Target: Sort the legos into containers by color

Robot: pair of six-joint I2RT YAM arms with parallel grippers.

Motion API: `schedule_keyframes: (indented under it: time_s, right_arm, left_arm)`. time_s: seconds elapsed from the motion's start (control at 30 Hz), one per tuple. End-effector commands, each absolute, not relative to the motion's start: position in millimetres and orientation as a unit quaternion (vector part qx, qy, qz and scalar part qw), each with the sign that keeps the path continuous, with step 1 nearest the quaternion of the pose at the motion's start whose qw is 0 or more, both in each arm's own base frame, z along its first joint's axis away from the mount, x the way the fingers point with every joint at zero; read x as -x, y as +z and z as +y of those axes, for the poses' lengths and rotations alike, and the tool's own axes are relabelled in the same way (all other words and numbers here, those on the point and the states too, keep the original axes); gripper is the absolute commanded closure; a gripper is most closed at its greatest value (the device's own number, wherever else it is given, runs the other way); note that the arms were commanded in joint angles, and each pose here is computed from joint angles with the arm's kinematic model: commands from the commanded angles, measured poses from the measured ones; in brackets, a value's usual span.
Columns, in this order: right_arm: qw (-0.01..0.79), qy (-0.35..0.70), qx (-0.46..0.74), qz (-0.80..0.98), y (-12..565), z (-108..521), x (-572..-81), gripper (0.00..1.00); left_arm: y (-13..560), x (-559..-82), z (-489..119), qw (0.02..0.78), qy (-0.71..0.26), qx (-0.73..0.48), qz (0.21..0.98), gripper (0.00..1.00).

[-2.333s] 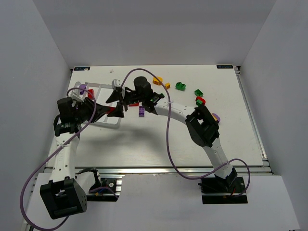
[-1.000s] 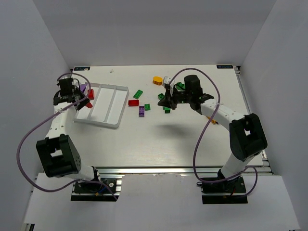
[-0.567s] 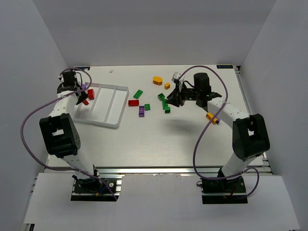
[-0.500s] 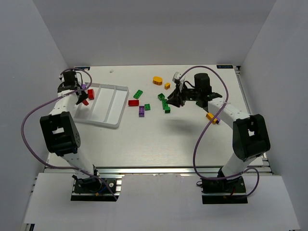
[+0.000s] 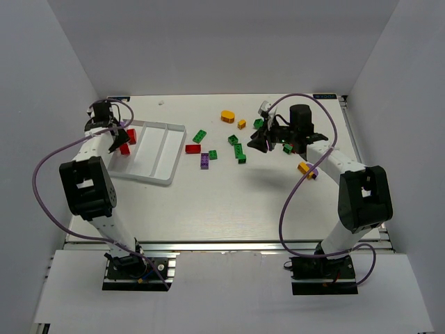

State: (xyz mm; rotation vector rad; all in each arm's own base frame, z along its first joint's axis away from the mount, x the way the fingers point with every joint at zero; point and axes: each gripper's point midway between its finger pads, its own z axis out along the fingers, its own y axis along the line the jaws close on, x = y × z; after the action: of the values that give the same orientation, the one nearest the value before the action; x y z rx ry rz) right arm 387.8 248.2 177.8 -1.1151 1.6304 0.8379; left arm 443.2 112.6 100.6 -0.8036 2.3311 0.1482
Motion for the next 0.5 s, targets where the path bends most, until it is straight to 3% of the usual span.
schedule_keyframes:
  time_s: [0.0,0.07,0.23,0.27,0.37,0.47]
  right_arm:
    - [0.507,0.336,0.461,0.646,200,249,-389,0.55]
    - [0.507,0.334,0.461,0.647,200,249,-389,0.54]
    - [0.51,0.331,0.464,0.644,201,249,-391,0.54]
    - [0.51,0.332,0.465,0.643,203,249,-392,0.54]
    - [0.492,0.346,0.481,0.638,199,252,-385,0.55]
    - [0.475,0.364,0.51,0.618,200,255,-373,0.55]
  left_arm:
    - [134,-453,113,0.364,0.05,0.302,0.88,0.41]
    - [152,-453,107,0.384,0.037,0.299,0.873,0.41]
    - [199,-464,43,0.447,-0.091,0.254,0.853,0.76]
    - [208,-466,13,0.458,-0.118,0.226,0.852,0.77]
    - [204,-465,-70,0.436,-0.174,0.145,0.871,0.69]
    - [187,-464,-121,0.397,-0.182,0.093,0.895,0.46]
